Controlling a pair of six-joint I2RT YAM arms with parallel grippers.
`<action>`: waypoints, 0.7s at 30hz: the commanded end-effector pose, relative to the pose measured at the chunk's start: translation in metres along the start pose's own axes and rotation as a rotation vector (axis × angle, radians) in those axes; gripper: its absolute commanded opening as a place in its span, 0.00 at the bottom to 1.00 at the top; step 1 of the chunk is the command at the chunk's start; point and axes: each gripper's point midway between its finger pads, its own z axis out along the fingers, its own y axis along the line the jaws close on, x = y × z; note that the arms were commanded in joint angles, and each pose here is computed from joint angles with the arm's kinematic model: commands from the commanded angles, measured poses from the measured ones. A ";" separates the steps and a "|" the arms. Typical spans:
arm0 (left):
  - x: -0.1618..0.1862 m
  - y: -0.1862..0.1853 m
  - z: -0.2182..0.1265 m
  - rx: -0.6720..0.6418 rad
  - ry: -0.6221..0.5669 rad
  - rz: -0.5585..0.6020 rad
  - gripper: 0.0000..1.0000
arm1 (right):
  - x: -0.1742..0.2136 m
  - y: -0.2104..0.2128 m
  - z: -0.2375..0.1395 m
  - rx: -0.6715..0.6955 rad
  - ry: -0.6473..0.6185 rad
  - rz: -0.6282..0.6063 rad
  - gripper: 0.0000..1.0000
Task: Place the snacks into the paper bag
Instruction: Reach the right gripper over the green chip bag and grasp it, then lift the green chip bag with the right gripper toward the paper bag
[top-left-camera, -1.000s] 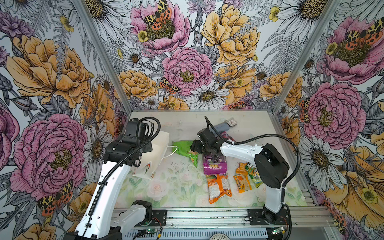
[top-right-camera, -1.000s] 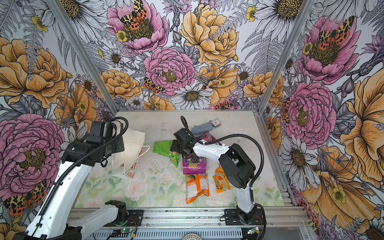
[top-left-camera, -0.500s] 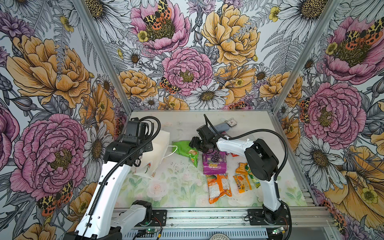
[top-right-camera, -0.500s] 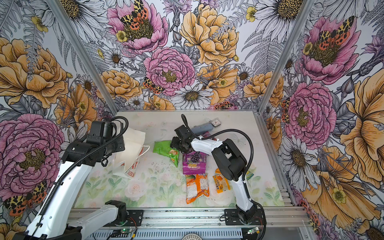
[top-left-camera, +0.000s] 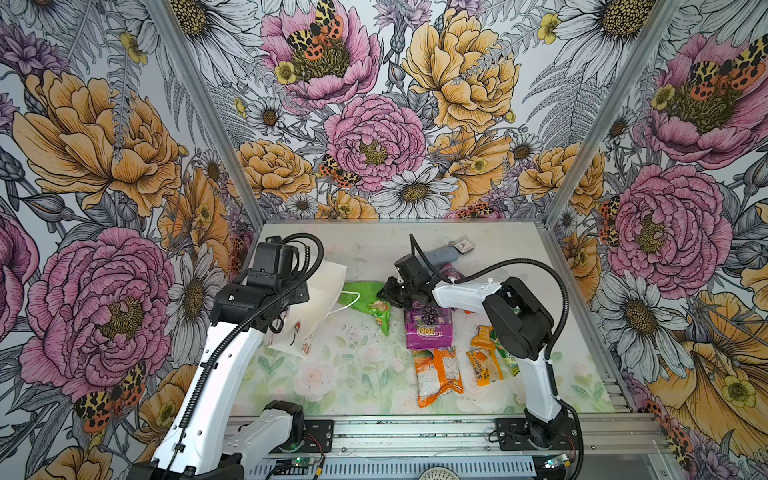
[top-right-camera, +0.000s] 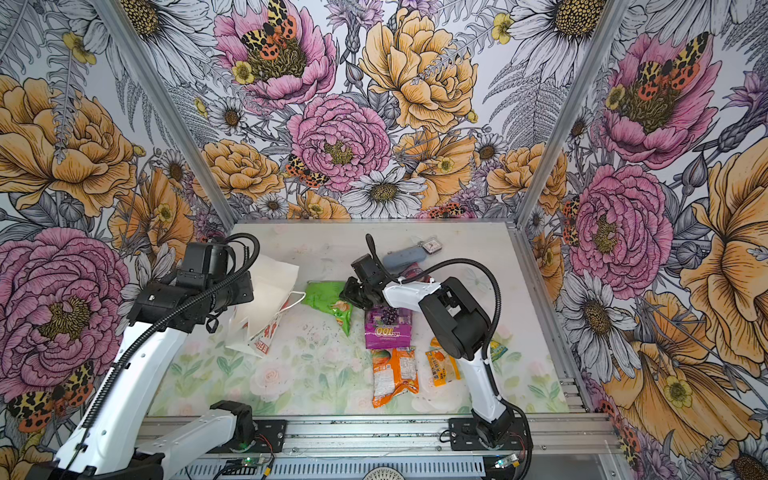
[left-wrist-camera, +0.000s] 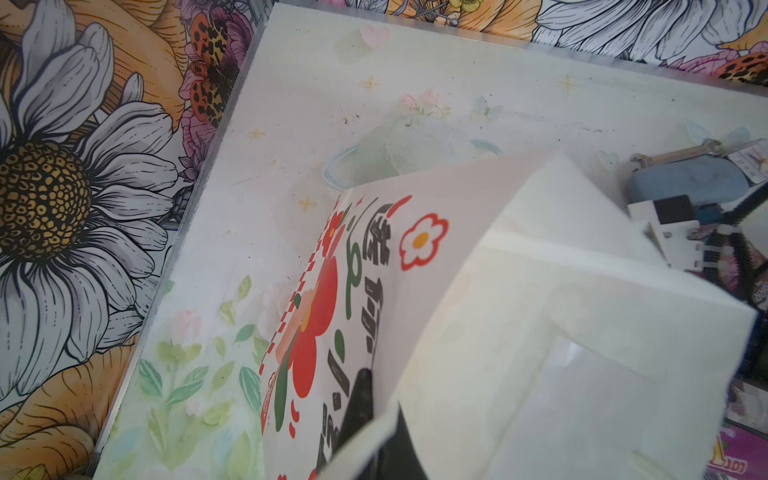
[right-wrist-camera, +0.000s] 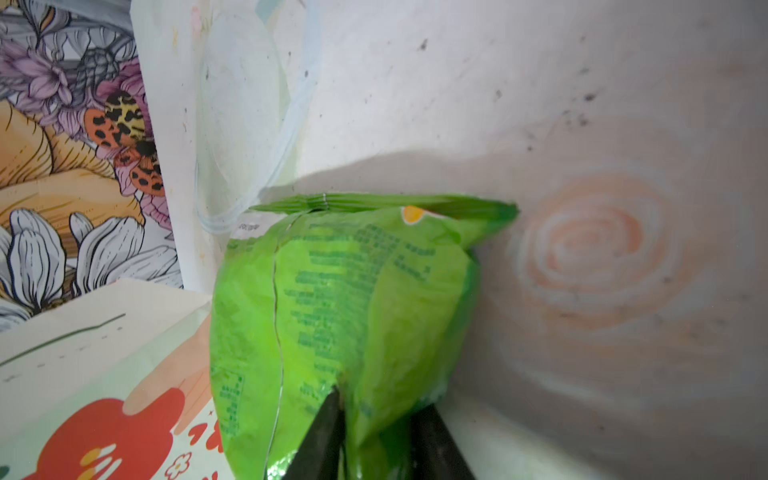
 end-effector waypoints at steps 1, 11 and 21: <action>-0.005 -0.005 0.001 0.034 -0.019 -0.008 0.00 | -0.005 0.028 -0.017 -0.104 -0.030 -0.019 0.17; -0.007 -0.009 0.005 0.062 -0.013 -0.047 0.00 | -0.008 0.072 -0.113 -0.160 -0.180 -0.182 0.07; -0.022 -0.015 0.015 0.067 -0.039 -0.107 0.00 | -0.009 0.100 -0.228 -0.190 -0.416 -0.350 0.03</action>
